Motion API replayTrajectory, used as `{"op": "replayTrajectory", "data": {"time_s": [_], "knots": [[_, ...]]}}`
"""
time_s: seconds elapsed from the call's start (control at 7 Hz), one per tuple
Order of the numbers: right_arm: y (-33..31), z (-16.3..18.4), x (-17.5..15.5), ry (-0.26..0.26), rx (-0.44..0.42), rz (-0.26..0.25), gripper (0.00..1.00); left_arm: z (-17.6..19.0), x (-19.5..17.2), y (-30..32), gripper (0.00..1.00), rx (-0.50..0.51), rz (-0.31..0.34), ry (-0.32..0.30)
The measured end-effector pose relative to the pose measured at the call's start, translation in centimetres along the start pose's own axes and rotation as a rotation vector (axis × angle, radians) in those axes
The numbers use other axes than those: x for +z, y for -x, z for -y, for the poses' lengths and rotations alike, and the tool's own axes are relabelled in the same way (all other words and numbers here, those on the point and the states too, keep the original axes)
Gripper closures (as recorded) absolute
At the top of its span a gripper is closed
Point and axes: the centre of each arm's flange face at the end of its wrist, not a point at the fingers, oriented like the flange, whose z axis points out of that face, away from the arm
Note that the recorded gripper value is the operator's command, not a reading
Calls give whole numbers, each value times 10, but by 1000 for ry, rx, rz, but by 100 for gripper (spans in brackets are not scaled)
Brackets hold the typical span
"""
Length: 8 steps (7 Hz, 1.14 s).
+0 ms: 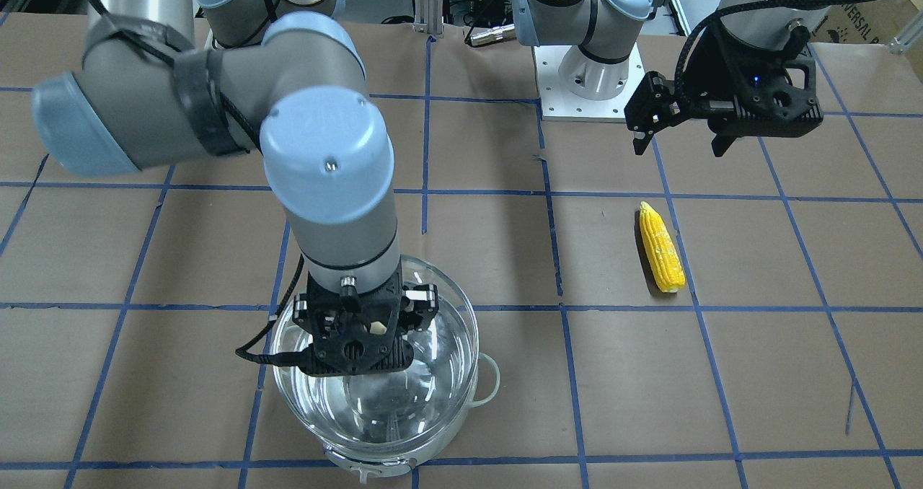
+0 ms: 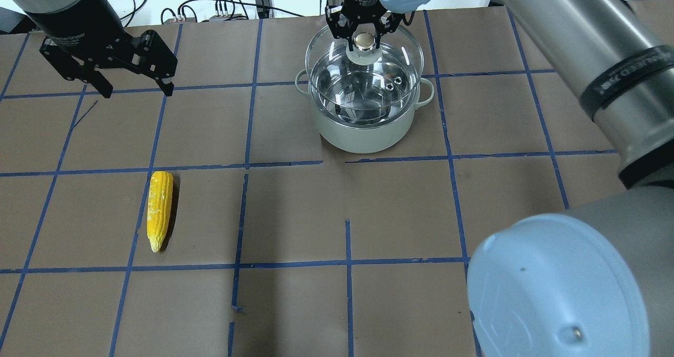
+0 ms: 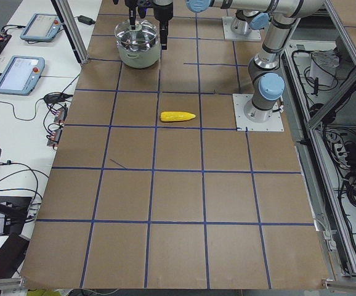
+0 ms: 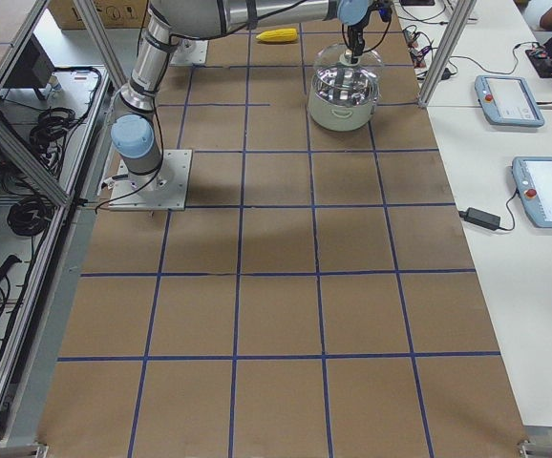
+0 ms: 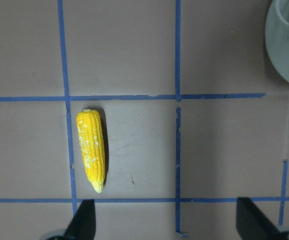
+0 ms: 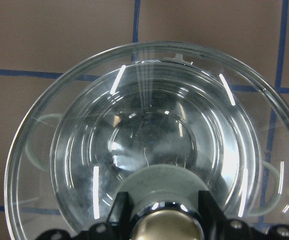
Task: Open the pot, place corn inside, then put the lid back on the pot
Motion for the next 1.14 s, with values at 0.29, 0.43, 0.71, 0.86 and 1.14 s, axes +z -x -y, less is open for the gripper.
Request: {"op": "replayTrajectory", "data": {"time_s": [0.29, 0.43, 0.71, 0.86, 1.14], "knots": [[-60, -10, -87, 15, -56, -55, 83, 3, 43, 41, 0, 12, -22, 65], [-98, -15, -115, 29, -51, -70, 92, 5, 78, 67, 0, 9, -28, 68], [-159, -12, -128, 45, -20, -75, 94, -2, 153, 102, 0, -2, -22, 42], [-188, -7, -124, 50, 4, -54, 94, -9, 189, 115, 0, -27, -23, 41], [-252, 9, -103, 64, 65, 28, 94, -14, 256, 125, 0, -52, -27, 50]]}}
